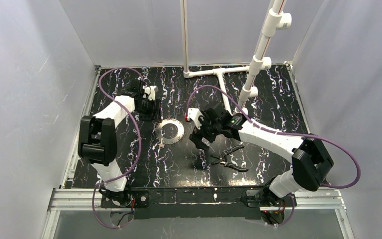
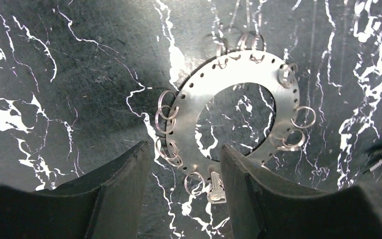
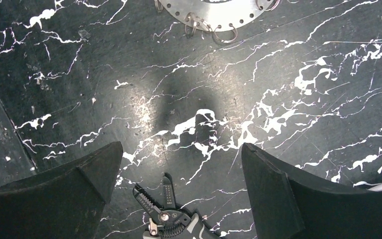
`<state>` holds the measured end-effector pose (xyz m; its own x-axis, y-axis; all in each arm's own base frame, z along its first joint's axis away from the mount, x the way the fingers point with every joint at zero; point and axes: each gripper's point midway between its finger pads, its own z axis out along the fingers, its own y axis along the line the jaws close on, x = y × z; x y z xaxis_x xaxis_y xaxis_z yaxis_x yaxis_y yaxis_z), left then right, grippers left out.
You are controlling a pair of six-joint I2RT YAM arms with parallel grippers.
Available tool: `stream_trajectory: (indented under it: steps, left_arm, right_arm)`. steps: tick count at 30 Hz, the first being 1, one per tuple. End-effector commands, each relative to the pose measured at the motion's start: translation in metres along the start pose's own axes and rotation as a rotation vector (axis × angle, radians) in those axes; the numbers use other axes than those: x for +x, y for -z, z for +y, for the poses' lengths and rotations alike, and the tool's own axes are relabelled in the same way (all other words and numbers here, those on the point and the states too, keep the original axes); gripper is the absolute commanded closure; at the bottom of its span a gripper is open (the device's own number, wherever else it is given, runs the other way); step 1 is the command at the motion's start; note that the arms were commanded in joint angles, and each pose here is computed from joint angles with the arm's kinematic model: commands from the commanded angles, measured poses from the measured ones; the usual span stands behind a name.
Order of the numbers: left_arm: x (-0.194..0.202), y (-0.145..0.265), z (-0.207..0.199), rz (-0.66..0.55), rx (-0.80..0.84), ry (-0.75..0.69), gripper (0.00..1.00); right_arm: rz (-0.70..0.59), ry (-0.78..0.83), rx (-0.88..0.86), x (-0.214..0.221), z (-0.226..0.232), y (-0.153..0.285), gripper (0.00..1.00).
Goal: Remove the keys from the keyring
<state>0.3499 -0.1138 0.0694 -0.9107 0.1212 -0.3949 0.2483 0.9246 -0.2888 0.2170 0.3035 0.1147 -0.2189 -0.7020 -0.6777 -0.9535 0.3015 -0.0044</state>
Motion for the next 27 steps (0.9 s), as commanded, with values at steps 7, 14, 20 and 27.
stream_trajectory:
  steps: [7,14,20,27]
  left_arm:
    - [-0.007,-0.017,0.007,-0.008,-0.04,0.093,0.48]
    - [-0.003,-0.03,0.008,0.022,-0.024,0.112,0.54]
    - [-0.003,-0.036,0.003,0.037,0.005,0.127,0.61]
    - [-0.002,-0.044,0.0,0.055,0.017,0.117,0.79]
  right_arm:
    - [-0.062,-0.014,0.024,-0.02,-0.005,-0.004,0.02]
    - [-0.054,-0.02,0.015,-0.02,-0.005,-0.007,0.02]
    - [-0.048,-0.022,0.01,-0.018,-0.004,-0.009,0.01]
    - [-0.041,-0.06,-0.022,-0.022,-0.001,-0.017,0.02]
